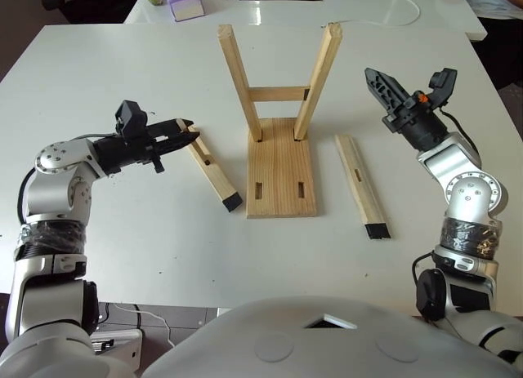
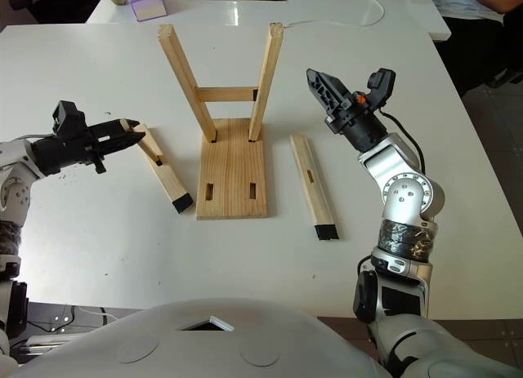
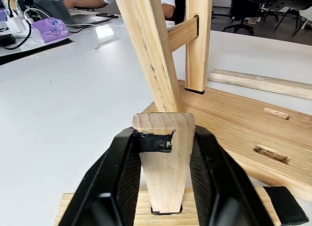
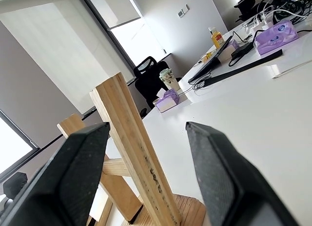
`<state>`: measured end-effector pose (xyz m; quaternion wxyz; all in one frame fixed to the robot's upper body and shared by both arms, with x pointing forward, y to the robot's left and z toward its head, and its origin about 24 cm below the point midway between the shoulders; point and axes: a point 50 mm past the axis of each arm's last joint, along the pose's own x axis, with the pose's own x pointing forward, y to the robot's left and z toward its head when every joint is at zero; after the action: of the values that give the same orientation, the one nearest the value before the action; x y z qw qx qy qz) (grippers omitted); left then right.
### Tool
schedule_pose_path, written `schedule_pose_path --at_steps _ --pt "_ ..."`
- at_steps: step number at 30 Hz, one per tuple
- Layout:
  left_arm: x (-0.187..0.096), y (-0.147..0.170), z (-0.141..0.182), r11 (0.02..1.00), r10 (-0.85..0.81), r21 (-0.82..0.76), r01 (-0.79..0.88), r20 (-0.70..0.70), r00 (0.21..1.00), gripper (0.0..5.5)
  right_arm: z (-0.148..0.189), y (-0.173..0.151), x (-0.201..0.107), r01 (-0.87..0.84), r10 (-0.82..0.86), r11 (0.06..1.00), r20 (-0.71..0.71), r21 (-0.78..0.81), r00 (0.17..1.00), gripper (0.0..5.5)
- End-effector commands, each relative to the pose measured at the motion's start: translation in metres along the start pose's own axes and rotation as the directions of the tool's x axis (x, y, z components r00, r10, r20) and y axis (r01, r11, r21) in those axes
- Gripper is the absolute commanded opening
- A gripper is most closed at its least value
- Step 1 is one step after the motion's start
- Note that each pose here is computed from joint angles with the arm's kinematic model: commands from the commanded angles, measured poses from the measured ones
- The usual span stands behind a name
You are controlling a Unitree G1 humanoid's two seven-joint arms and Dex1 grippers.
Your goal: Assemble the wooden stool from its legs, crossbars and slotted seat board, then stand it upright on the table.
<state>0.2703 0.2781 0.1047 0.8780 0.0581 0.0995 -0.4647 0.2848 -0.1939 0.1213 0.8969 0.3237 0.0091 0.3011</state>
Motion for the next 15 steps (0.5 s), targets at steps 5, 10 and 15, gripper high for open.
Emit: schedule_pose_path --at_steps 5,10,15 --pt "0.011 0.003 0.008 0.999 0.032 0.019 -0.031 -0.057 0.998 2.21 0.008 -0.009 -0.009 0.064 -0.063 0.998 0.087 -0.004 0.994 2.88" --pt "0.000 -0.009 0.027 0.997 0.039 0.069 -0.035 -0.062 0.997 2.40 0.002 -0.013 -0.016 0.116 -0.115 0.993 0.112 -0.002 0.987 2.88" --pt "-0.022 -0.016 0.029 0.996 0.060 0.076 -0.050 -0.135 0.989 2.40 -0.004 -0.016 -0.022 0.163 -0.162 0.987 0.139 0.005 0.977 2.88"
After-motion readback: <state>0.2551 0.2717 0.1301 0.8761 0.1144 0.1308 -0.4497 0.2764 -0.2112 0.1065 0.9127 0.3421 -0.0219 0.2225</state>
